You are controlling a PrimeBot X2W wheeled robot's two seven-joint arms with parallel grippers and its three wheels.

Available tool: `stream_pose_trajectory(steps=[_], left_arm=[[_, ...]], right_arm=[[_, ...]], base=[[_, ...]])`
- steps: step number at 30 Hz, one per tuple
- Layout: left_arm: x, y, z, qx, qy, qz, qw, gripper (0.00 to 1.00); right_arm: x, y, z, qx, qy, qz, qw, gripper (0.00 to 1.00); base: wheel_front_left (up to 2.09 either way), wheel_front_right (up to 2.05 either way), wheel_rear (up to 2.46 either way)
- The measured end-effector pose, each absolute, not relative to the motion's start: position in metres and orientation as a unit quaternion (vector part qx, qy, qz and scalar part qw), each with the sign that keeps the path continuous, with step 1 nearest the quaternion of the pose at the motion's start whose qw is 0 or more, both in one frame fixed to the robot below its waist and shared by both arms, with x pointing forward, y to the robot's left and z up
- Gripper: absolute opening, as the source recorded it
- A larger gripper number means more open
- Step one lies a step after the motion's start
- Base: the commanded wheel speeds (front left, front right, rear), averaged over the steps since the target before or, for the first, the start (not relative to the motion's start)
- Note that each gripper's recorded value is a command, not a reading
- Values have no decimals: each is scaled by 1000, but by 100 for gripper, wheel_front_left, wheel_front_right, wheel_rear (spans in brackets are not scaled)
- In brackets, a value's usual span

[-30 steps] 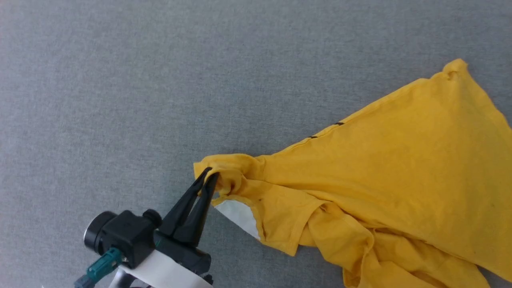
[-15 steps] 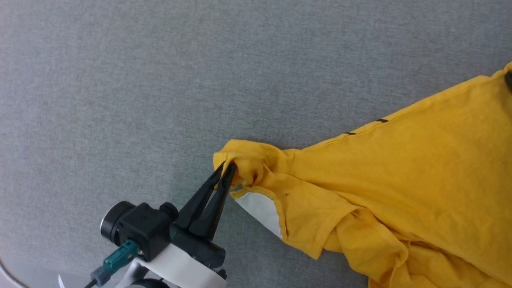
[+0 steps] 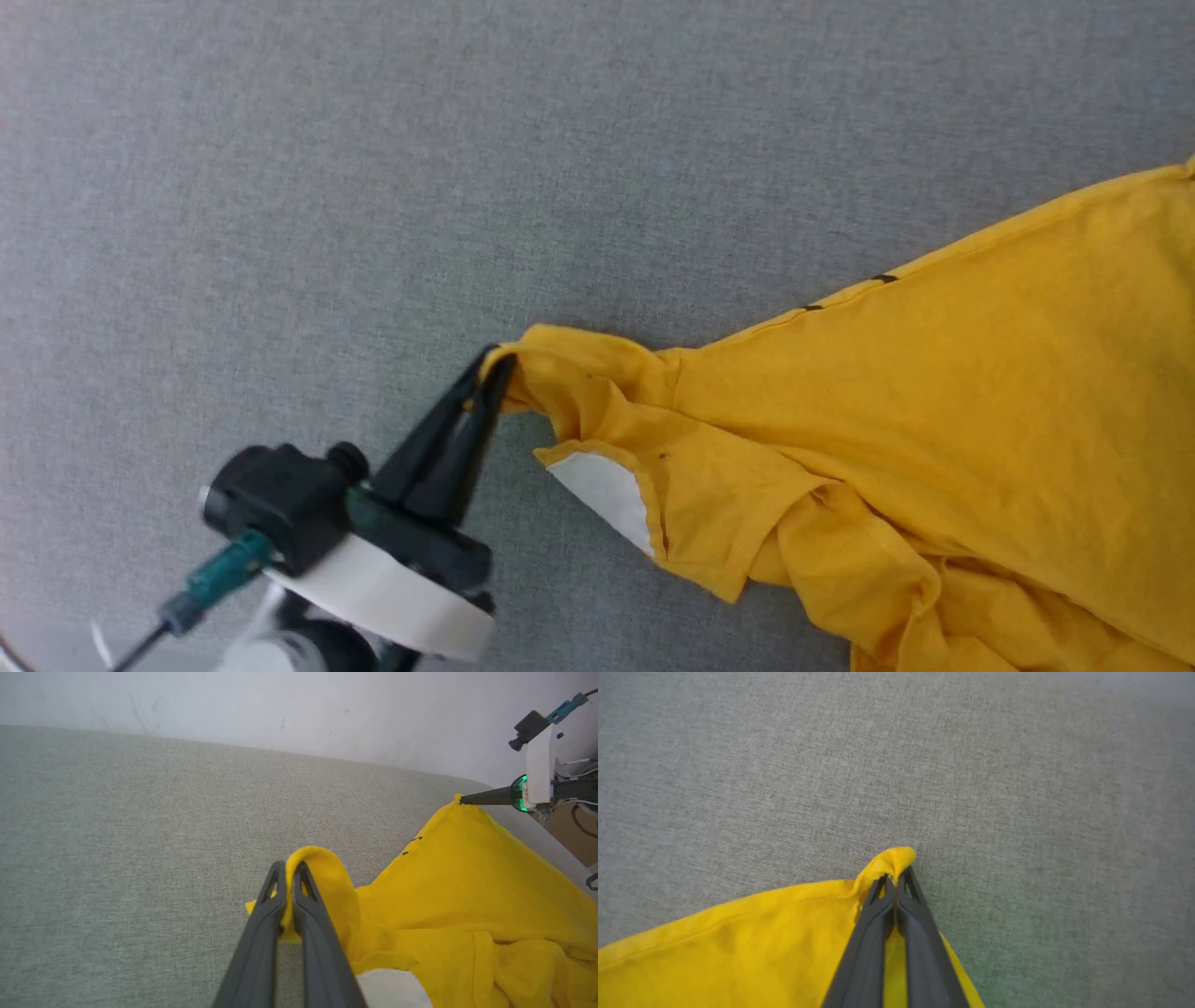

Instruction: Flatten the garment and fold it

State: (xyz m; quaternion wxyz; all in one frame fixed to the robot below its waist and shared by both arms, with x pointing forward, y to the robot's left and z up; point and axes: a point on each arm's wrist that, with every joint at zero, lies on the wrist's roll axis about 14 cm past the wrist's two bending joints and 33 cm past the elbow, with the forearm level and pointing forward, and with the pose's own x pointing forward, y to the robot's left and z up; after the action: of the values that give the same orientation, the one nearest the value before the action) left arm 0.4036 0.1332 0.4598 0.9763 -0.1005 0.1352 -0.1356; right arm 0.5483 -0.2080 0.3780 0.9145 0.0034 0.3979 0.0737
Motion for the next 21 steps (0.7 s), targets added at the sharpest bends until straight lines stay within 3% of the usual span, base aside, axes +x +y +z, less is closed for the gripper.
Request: stream_pose_trajectory(steps=[9,15,21], left_arm=[[446,166,541,35,-15,-144,989,0],[481,172,631,138,-131,-175,966,0],[503,157,718,199,-200,-194,940,0]], right_arm=[[550,-203,475,48,256,80,962,0],[561,-203,587,60,95,78,991,0],[560,-207,685,51,-21,69,996,0]], base=[[0,0,0],[0,0,0],[0,0,0]])
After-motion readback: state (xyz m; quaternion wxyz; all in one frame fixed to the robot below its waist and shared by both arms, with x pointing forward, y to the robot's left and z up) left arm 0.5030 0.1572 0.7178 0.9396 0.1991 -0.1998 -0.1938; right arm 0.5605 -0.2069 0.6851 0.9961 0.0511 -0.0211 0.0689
